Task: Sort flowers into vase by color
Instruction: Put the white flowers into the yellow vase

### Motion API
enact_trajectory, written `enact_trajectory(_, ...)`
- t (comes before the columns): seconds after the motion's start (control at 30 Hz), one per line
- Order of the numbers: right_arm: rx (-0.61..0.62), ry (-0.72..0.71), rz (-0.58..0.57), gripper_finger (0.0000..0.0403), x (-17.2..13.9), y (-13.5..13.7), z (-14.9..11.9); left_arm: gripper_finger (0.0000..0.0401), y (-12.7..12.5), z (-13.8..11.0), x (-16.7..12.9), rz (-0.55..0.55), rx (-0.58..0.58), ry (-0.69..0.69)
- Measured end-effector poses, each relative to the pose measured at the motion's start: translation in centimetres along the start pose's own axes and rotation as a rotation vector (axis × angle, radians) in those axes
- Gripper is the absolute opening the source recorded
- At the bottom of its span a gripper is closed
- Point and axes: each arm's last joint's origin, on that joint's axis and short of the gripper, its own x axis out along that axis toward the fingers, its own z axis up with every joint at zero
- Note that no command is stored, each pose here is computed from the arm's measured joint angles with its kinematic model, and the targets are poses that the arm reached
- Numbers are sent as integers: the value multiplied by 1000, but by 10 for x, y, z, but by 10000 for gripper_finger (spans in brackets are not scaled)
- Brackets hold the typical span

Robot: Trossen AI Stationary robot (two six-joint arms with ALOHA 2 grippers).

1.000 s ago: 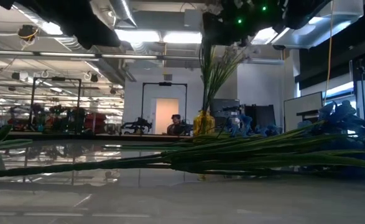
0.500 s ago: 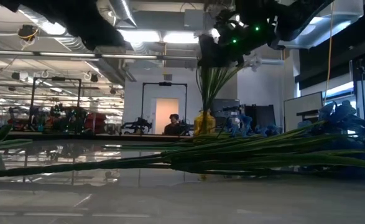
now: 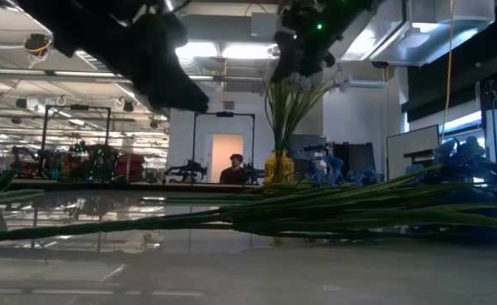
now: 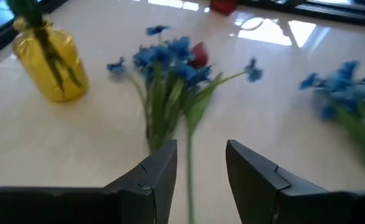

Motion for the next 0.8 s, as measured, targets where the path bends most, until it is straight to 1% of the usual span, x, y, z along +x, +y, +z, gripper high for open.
enact_trajectory(0.17, -62, 34, 22, 327, -19, 5, 12, 134, 12, -8, 18, 41, -10, 26)
enact_trajectory(0.3, -86, 80, 17, 342, -28, 2, 17, 133, 19, -12, 30, 19, -15, 29)
enact_trajectory(0.47, -114, 99, -12, 346, -50, -2, 26, 133, 26, -25, 46, 33, 31, 85)
enact_trajectory(0.57, -139, 98, -5, 347, -65, 1, 30, 133, 28, -32, 60, 19, 39, 70)
enact_trajectory(0.67, -164, 86, -20, 347, -80, 6, 35, 133, 28, -38, 74, 16, 37, 58)
enact_trajectory(0.73, -181, 70, -31, 347, -91, 10, 39, 133, 30, -39, 84, 30, 8, 92)
enact_trajectory(0.8, -190, 53, -29, 347, -99, 14, 42, 133, 34, -35, 95, 40, -11, 112)
